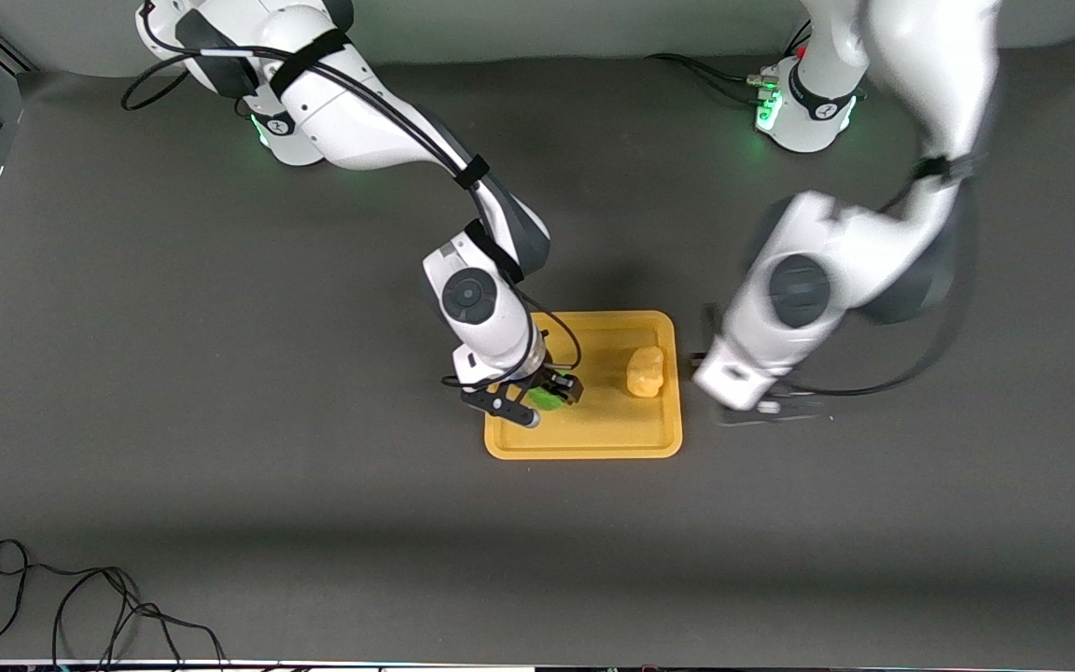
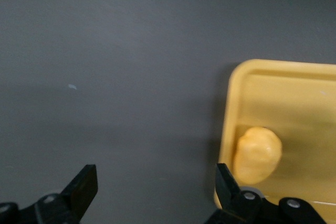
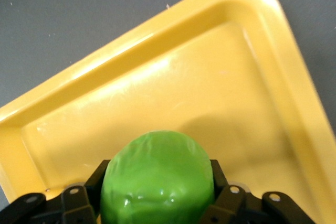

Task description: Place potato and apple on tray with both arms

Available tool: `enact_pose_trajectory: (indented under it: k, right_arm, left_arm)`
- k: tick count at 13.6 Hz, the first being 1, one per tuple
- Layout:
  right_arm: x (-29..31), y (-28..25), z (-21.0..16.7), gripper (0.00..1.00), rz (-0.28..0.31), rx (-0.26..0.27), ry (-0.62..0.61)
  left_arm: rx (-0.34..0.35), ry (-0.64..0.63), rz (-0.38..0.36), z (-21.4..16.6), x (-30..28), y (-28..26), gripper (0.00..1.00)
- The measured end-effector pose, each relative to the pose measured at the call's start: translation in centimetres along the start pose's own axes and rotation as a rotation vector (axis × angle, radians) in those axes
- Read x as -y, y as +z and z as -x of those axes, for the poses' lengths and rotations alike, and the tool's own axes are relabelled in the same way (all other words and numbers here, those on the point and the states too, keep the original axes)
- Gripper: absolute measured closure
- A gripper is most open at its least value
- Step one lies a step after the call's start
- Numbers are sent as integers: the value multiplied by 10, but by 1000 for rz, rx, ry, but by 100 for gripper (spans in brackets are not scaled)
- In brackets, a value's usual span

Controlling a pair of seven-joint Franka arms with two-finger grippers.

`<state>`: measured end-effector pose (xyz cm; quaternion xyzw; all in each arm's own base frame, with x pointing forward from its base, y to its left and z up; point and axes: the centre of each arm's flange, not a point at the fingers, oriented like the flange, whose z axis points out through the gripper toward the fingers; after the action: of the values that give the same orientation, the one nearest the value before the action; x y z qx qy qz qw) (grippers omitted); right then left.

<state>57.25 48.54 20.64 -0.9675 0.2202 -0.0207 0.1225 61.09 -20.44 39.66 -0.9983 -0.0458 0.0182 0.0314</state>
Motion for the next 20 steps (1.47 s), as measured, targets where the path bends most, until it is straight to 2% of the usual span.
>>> enact_pose_trajectory:
  k: [3, 6, 7, 8, 9, 13, 15, 18, 20]
  right_arm:
    - [10, 7, 23, 22, 0, 9, -10]
    - [10, 13, 28, 22, 7, 12, -12]
    - [8, 15, 26, 17, 11, 11, -10]
    - [7, 17, 25, 7, 14, 11, -8]
    - [6, 18, 25, 0, 16, 11, -8]
    - [5, 14, 16, 0, 21, 3, 0]
    - [6, -6, 0, 0, 44, -2, 0]
    - [-6, -86, -46, 0, 119, 22, -55]
    - [-35, -152, -90, 0, 134, 56, -117]
  left_arm:
    - [-2, 48, 62, -12, 103, -55, 0]
    - [10, 99, 80, -1, 199, -99, 0]
    - [-1, 94, 78, 6, 218, -115, 0]
    - [-11, 93, 75, 15, 229, -130, 0]
    - [-18, 99, 72, 23, 236, -143, 0]
    - [-39, 112, 65, 40, 234, -166, 0]
    - [-35, 114, 64, 40, 228, -163, 0]
    - [-30, 114, 46, 42, 204, -161, 0]
    - [-31, 114, 29, 45, 182, -162, 0]
